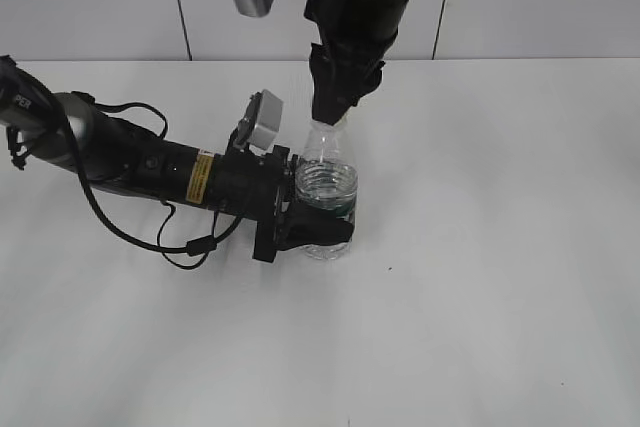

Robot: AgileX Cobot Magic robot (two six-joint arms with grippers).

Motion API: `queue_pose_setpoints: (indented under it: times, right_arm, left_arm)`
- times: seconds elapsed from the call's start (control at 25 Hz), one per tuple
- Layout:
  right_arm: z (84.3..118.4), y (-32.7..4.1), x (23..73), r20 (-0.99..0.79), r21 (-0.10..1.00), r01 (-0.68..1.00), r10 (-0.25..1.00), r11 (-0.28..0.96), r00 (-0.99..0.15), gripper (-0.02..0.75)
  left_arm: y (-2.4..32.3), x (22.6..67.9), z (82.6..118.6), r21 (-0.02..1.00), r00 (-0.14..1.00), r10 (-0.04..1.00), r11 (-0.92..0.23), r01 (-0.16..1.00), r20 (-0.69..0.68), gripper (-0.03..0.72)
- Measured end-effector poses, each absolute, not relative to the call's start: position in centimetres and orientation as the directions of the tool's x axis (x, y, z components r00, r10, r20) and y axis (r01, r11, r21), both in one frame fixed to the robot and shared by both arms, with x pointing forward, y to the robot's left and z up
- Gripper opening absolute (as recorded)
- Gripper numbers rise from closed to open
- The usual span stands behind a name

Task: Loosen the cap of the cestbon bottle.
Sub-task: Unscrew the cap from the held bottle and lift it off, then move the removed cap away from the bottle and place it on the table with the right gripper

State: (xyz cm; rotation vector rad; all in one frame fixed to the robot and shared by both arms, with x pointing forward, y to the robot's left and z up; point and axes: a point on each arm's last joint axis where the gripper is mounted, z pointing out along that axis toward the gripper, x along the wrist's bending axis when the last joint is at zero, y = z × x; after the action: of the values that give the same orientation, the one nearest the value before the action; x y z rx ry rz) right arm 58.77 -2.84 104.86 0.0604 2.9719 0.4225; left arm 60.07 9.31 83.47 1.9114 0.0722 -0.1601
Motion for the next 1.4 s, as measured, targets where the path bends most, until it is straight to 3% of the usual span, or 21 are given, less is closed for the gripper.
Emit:
queue_pose_setpoints:
  times: [0.24,0.84,1.04,1.4]
  right_arm:
    - [104.9,-2.8,58.8,-0.161,0.264,-0.083,-0.041,0.961,-0.986,0.293]
    - [107.0,-3.4,58.1,-0.209,0.275,-0.102,-0.045,0.956,-0.977,0.291]
    - [108.4,-3.8,57.7,-0.207,0.309,-0.009,0.058,0.951,-0.977,0.291]
    - [108.7,-6.5,59.4,-0.139,0.339,0.37,0.435,0.865,-0.889,0.29]
  left_arm:
    - [9.3,60.0,83.5,0.931,0.989,-0.031,-0.341,0.128,-0.147,0.406]
    - [9.3,60.0,83.4,0.931,0.989,-0.042,-0.345,0.118,-0.14,0.406]
    - [9.3,60.0,83.4,0.931,0.989,-0.044,-0.345,0.115,-0.138,0.406]
    - [9.3,60.0,83.4,0.931,0.989,-0.044,-0.345,0.115,-0.138,0.406]
